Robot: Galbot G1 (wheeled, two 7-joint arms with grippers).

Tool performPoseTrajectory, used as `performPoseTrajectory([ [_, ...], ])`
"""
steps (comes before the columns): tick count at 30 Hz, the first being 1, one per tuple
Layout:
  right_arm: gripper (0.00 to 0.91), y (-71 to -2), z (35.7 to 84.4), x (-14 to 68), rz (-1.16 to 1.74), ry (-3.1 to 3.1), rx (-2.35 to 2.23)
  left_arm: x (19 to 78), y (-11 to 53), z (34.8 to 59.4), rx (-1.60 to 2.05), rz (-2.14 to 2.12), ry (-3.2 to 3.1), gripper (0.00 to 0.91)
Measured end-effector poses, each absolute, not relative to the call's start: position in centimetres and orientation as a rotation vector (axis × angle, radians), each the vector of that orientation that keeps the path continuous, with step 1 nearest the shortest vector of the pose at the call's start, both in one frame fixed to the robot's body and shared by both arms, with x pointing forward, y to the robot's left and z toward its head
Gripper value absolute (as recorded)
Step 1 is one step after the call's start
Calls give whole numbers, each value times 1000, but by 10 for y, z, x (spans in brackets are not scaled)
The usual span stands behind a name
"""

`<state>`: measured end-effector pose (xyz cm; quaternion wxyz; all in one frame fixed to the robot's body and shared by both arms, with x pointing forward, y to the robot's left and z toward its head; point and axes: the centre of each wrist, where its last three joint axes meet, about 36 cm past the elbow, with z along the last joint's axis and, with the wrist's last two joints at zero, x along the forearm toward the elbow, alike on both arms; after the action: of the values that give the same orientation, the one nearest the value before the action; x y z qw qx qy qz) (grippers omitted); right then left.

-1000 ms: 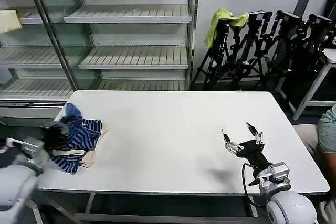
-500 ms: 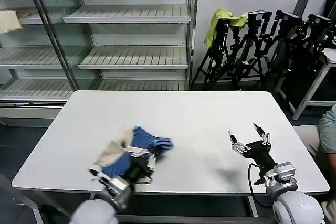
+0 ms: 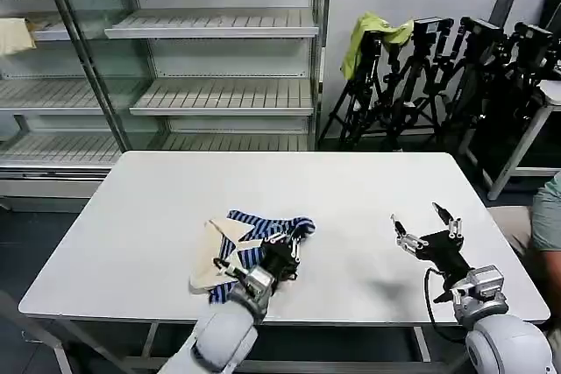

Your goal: Fold and organize the clothes.

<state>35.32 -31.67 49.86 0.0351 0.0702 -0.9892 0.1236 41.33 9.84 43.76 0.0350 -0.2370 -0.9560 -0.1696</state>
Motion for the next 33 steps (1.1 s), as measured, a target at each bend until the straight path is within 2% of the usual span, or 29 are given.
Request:
performPoseTrajectory([
  [9,907,-320,502,360,375,-3046,215,438,80,436,-756,-566,-2934,10],
  [10,907,-320,503,361,377,-3047,213,438,78,436,-765,-564,-2928,897],
  [24,907,-312,506,380,364,-3073,167,417,61,451,-838,-357,-2943,907],
  [33,907,-301,501,400,341,-3096,194,407,95,469,-801,-285,-3045,907],
])
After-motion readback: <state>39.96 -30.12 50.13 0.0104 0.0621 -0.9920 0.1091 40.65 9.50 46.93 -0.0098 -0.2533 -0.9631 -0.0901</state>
